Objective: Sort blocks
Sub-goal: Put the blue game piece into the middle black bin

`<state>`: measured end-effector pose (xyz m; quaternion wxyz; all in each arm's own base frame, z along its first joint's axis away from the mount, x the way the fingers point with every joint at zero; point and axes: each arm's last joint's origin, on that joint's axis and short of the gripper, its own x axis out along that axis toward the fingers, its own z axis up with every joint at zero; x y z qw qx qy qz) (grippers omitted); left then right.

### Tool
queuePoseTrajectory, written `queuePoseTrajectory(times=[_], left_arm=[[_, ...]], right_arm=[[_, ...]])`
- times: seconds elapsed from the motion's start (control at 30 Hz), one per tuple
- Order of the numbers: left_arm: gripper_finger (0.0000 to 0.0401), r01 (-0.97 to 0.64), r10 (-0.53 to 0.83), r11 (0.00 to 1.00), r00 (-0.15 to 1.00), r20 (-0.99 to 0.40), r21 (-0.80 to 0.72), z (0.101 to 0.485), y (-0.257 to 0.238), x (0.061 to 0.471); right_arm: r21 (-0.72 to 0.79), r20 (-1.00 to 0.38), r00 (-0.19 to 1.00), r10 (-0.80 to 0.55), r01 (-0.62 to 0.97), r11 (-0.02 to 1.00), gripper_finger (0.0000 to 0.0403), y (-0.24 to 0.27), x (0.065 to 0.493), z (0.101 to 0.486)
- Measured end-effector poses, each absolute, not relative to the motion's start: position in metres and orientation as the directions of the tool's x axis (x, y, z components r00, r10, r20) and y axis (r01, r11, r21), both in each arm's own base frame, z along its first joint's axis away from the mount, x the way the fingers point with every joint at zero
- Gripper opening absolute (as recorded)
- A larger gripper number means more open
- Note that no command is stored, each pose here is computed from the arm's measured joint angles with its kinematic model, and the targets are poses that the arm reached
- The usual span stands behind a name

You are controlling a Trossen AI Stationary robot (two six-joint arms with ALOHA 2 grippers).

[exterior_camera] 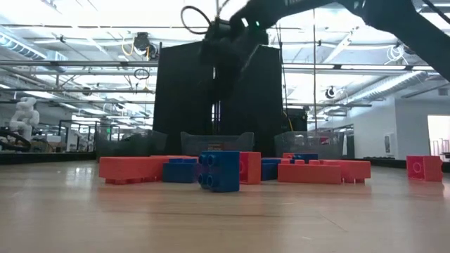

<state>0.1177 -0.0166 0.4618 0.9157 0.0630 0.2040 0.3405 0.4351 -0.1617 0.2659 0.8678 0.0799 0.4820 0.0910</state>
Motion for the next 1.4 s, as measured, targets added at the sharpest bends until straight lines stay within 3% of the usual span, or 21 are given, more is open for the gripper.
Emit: queuePoseTrajectory(times=[0.1, 0.27, 0.53, 0.73, 0.83, 0.97, 1.03, 1.17, 1.4], left_arm=[[0.0000, -0.600, 0.650, 0.759, 0.681, -0.336, 0.253, 0.461, -0.016, 0.117], [0.0000, -0.602, 0.652, 0.757, 0.676, -0.343, 0.254, 0.460, -0.016, 0.116], [0.0000, -0.603, 0.653, 0.757, 0.676, -0.342, 0.254, 0.460, -0.016, 0.116], [0.0000, -0.603, 0.653, 0.757, 0.676, -0.342, 0.253, 0.460, -0.016, 0.116], [0.0000, -0.603, 0.653, 0.757, 0.676, -0.342, 0.253, 0.460, -0.016, 0.116], [0.0000, -0.603, 0.653, 0.757, 0.677, -0.341, 0.252, 0.460, -0.016, 0.116], [0.0000, -0.603, 0.653, 0.757, 0.677, -0.341, 0.252, 0.460, -0.016, 0.116], [0.0000, -0.602, 0.652, 0.757, 0.677, -0.341, 0.253, 0.460, -0.016, 0.116], [0.0000, -0.603, 0.652, 0.757, 0.677, -0.341, 0.250, 0.460, -0.016, 0.117]], right_arm=[[0.249, -0.881, 0.346, 0.323, -0.240, 0.938, 0.0222, -0.118, 0.433, 0.253], [0.252, -0.915, 0.207, 0.346, -0.376, 0.892, 0.0217, -0.066, 0.435, 0.220], [0.128, -0.932, 0.267, 0.247, -0.394, 0.910, 0.0216, -0.039, 0.442, 0.174], [0.141, -0.942, 0.249, 0.227, -0.320, 0.937, 0.0212, -0.045, 0.433, 0.148], [0.132, -0.953, 0.227, 0.201, -0.287, 0.949, 0.0181, -0.047, 0.428, 0.142], [0.114, -0.957, 0.225, 0.183, -0.289, 0.951, 0.0074, -0.048, 0.428, 0.142], [0.111, -0.957, 0.227, 0.180, -0.288, 0.951, 0.0074, -0.049, 0.429, 0.145], [0.084, -0.939, 0.305, 0.158, -0.244, 0.966, 0.0074, -0.062, 0.442, 0.168], [-0.042, -0.765, 0.643, 0.048, -0.123, 0.992, 0.0074, -0.121, 0.468, 0.246]])
